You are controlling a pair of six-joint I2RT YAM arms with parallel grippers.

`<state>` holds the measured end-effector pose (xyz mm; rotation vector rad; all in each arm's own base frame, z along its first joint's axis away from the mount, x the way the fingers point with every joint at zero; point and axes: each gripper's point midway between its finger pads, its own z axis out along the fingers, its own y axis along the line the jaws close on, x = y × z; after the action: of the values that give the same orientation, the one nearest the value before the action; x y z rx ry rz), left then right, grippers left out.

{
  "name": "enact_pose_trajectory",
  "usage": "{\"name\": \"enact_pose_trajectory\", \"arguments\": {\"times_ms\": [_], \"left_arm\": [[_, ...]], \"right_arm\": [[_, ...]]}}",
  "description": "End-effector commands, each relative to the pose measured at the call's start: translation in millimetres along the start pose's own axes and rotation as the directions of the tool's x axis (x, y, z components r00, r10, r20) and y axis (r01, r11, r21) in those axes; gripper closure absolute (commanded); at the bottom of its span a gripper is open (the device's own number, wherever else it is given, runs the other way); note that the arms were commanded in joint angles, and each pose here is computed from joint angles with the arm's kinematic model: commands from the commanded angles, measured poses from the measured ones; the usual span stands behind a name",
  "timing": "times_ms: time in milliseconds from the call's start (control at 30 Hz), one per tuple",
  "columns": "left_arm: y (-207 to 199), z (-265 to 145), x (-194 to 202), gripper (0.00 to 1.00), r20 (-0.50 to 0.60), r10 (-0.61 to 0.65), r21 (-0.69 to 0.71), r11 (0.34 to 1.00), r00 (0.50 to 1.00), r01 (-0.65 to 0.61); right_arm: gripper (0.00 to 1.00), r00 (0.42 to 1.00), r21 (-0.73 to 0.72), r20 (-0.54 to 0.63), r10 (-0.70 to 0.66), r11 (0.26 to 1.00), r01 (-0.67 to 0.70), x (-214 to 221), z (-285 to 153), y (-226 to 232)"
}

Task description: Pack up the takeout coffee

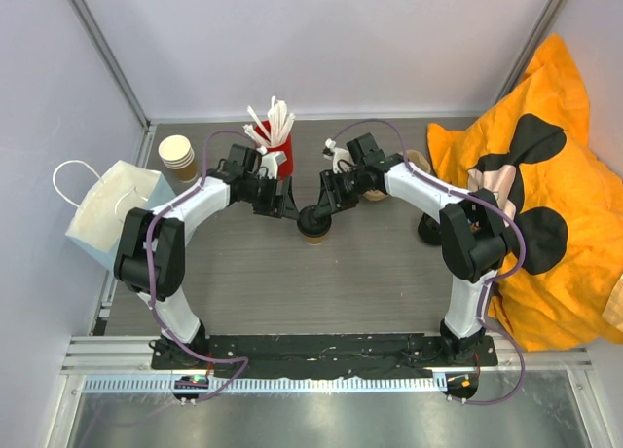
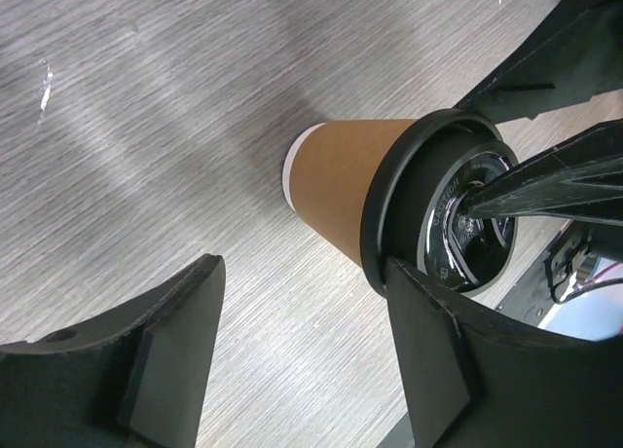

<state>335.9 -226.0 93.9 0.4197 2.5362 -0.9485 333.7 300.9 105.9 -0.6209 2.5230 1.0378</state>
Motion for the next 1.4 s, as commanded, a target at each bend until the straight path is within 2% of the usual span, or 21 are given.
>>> {"name": "enact_pose_trajectory", "arguments": {"times_ms": [0, 333, 467, 633, 733, 800, 833, 867, 933, 967, 1000, 1067, 1100, 1167, 1200, 1267, 1300, 1367], "left_arm": [[-17.7, -16.8, -33.6, 0.27, 0.075, 0.088, 0.024, 0.996, 0.993, -0.090], [-42.3, -33.2, -68.7, 0.23, 0.140, 0.111, 0.070, 0.990, 0.984, -0.122], [-62.2, -52.4, -83.4, 0.21, 0.179, 0.152, 0.096, 0.980, 0.972, -0.171], [-97.1, -98.0, -97.6, 0.12, 0.247, 0.227, 0.106, 0.960, 0.942, -0.260], [-120.7, -135.0, -108.0, 0.02, 0.304, 0.298, 0.078, 0.939, 0.905, -0.336], [-123.3, -149.6, -104.1, 0.00, 0.296, 0.332, 0.036, 0.933, 0.896, -0.358], [-131.4, -164.8, -107.6, 0.00, 0.321, 0.359, 0.014, 0.923, 0.876, -0.383], [-132.8, -172.0, -106.5, 0.00, 0.323, 0.380, -0.004, 0.916, 0.867, -0.401], [-133.2, -186.8, -102.7, 0.01, 0.320, 0.390, -0.052, 0.917, 0.863, -0.395], [-135.9, -197.5, -100.7, 0.00, 0.332, 0.416, -0.076, 0.906, 0.846, -0.416], [-130.7, -204.1, -97.8, 0.00, 0.323, 0.417, -0.124, 0.908, 0.849, -0.399], [-128.6, -224.1, -92.9, 0.00, 0.320, 0.456, -0.199, 0.889, 0.830, -0.412], [-126.6, -231.5, -90.8, 0.00, 0.318, 0.466, -0.230, 0.883, 0.825, -0.410], [-120.1, -253.6, -87.2, 0.00, 0.330, 0.490, -0.324, 0.861, 0.807, -0.391], [-114.6, -257.0, -83.5, 0.00, 0.321, 0.497, -0.352, 0.853, 0.806, -0.386], [-104.4, -268.9, -79.4, 0.00, 0.316, 0.505, -0.425, 0.832, 0.803, -0.356], [-101.7, -276.8, -74.9, 0.00, 0.323, 0.509, -0.452, 0.824, 0.798, -0.342], [-96.9, -284.0, -69.7, 0.00, 0.329, 0.506, -0.477, 0.818, 0.797, -0.323]], "right_arm": [[0.52, 0.995, -0.026, 0.044, -0.088, 0.996, 0.089, -21.3, -19.9, 22.8], [0.45, 0.994, -0.013, 0.060, -0.092, 0.996, 0.093, -34.6, -25.1, 16.4], [0.41, 0.989, 0.011, 0.082, -0.119, 0.993, 0.119, -41.6, -35.6, 13.7], [0.36, 0.959, 0.071, 0.139, -0.245, 0.969, 0.237, -65.3, -70.7, 12.1], [0.33, 0.907, 0.084, 0.115, -0.406, 0.913, 0.398, -70.1, -97.1, 21.4], [0.34, 0.836, 0.066, 0.102, -0.540, 0.842, 0.536, -74.4, -112.6, 32.6], [0.34, 0.833, 0.030, 0.051, -0.551, 0.835, 0.550, -59.3, -116.7, 36.0], [0.35, 0.772, 0.013, 0.030, -0.635, 0.773, 0.635, -55.4, -118.8, 38.5], [0.37, 0.727, 0.013, -0.028, -0.686, 0.727, 0.687, -42.0, -125.8, 39.6], [0.37, 0.671, 0.015, -0.042, -0.740, 0.671, 0.741, -39.5, -127.4, 38.7], [0.37, 0.642, 0.023, -0.079, -0.762, 0.643, 0.766, -31.3, -122.1, 34.4], [0.38, 0.554, 0.038, -0.104, -0.826, 0.554, 0.832, -24.9, -126.3, 37.3], [0.38, 0.473, 0.010, -0.131, -0.871, 0.476, 0.880, -15.6, -120.3, 34.8], [0.38, 0.384, -0.007, -0.141, -0.913, 0.389, 0.921, -4.8, -121.1, 37.9], [0.38, 0.293, -0.023, -0.125, -0.948, 0.298, 0.954, -5.0, -119.2, 43.6], [0.38, 0.218, -0.051, -0.093, -0.971, 0.223, 0.973, 2.9, -118.3, 51.6], [0.38, 0.145, -0.066, -0.072, -0.987, 0.150, 0.987, 3.3, -115.6, 56.4], [0.39, 0.086, -0.099, -0.028, -0.996, 0.088, 0.991, 10.7, -110.7, 62.5]]}}
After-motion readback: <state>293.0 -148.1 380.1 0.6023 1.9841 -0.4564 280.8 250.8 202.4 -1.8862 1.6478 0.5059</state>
